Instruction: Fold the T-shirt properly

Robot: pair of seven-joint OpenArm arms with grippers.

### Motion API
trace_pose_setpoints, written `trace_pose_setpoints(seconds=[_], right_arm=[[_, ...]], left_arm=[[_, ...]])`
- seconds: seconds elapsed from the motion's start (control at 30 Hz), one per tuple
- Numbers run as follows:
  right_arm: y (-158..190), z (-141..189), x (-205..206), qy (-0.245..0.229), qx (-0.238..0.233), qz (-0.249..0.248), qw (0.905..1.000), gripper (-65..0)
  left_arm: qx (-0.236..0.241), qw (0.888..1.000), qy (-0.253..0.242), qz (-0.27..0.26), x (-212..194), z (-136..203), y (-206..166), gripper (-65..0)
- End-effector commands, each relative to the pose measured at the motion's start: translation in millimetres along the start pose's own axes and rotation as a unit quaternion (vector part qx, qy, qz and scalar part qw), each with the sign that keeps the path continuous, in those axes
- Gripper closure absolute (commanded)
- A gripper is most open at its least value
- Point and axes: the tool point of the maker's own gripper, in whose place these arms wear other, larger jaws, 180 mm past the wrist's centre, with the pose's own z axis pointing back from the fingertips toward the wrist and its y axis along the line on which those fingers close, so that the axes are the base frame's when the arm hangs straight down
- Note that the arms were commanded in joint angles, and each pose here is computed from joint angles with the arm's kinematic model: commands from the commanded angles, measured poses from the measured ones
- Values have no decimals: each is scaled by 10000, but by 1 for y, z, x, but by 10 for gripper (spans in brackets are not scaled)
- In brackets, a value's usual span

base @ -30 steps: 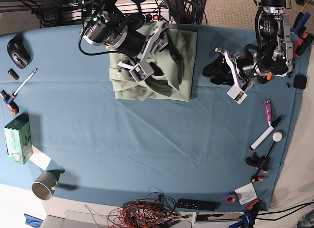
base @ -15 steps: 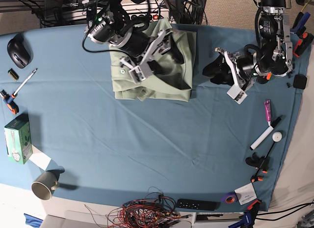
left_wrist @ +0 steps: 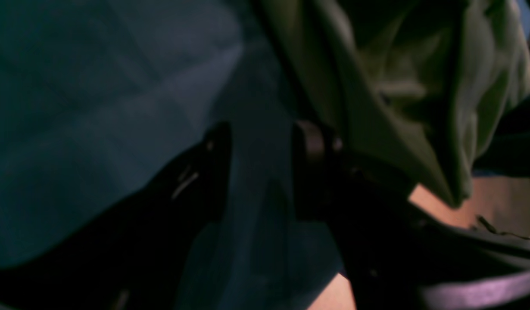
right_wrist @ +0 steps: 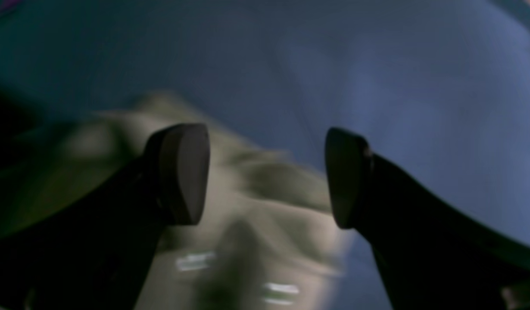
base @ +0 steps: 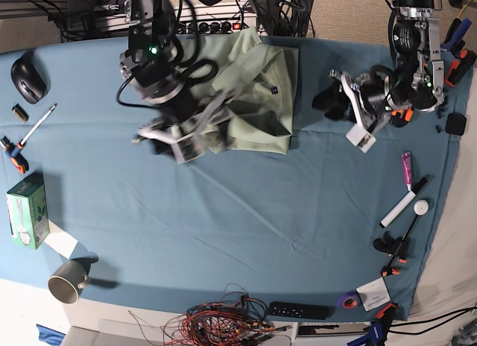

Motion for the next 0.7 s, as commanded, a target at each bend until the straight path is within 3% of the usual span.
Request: trace_pose_setpoints(seconds=[0.0, 0.1, 0.23, 0.37, 0.53, 0.67], right_arm=[[-10, 1, 9, -198, -135, -50, 9997, -414], [-32, -3, -14, 81, -300, -389, 9988, -414], [-48, -3, -47, 483, 230, -939, 9941, -414], [-70, 13, -59, 401, 661, -1330, 9881, -414], [-92, 26, -63, 147, 877, -1708, 9813, -414], [-86, 19, -76, 133, 1226, -2199, 9677, -414]], left_arm=[[8, 10000, -64, -26, 2, 4, 0, -243], [90, 9993, 273, 231, -18, 4, 2, -264], [111, 9975, 558, 430, -35, 5, 0, -318], [-45, 9962, 619, 611, -49, 6, -10, -318], [-395, 9923, 703, 941, -68, 7, -29, -318], [-528, 9898, 720, 1113, -78, 8, -39, -318]])
